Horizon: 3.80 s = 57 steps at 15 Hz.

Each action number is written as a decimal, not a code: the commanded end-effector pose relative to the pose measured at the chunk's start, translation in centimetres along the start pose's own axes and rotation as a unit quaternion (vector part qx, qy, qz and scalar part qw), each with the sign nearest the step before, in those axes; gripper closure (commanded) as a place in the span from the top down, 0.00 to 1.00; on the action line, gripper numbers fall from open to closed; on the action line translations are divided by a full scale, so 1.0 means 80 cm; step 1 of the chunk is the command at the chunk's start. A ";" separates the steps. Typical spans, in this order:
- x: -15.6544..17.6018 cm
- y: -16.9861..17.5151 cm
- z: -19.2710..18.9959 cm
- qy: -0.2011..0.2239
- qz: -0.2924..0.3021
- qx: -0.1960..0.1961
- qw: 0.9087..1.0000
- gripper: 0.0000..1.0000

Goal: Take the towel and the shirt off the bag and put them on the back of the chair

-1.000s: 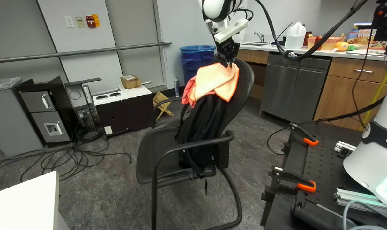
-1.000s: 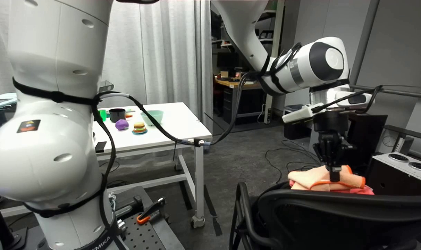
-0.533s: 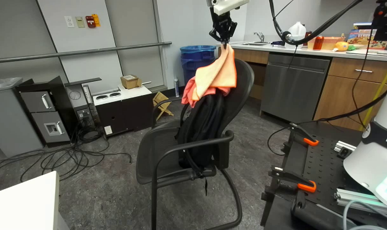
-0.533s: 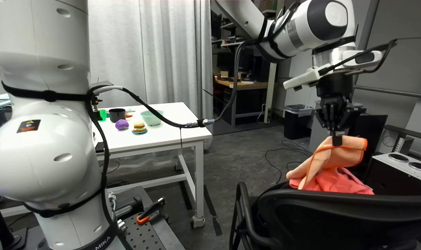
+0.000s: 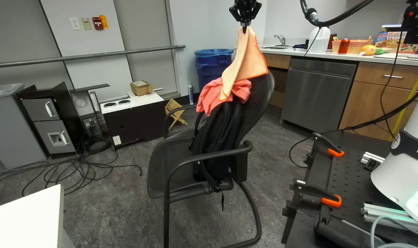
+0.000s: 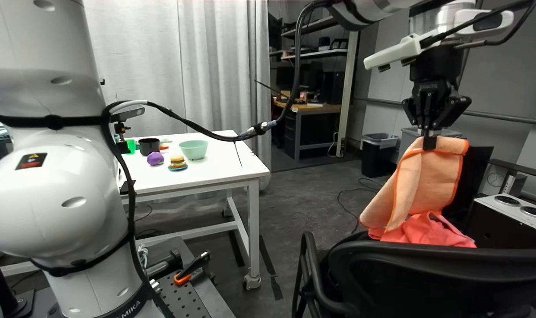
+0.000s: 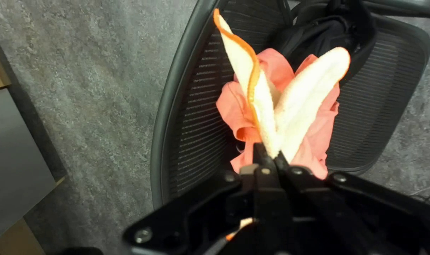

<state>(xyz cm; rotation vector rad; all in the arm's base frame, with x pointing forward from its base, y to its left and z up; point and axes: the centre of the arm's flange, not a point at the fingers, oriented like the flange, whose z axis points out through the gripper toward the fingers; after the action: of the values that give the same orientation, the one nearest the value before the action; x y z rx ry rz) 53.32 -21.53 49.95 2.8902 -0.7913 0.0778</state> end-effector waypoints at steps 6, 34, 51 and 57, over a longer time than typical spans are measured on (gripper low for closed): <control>-0.026 0.072 -0.011 -0.036 -0.008 0.024 0.999 0.00; -0.060 0.106 0.117 -0.066 -0.031 -0.100 0.992 1.00; 0.005 -0.069 0.166 0.042 -0.083 -0.008 0.996 1.00; 0.030 -0.078 0.210 0.053 -0.077 -0.026 0.995 1.00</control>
<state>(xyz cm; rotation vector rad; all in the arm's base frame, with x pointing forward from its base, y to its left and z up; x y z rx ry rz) 56.94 -19.19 33.93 2.8964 -0.5288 0.1577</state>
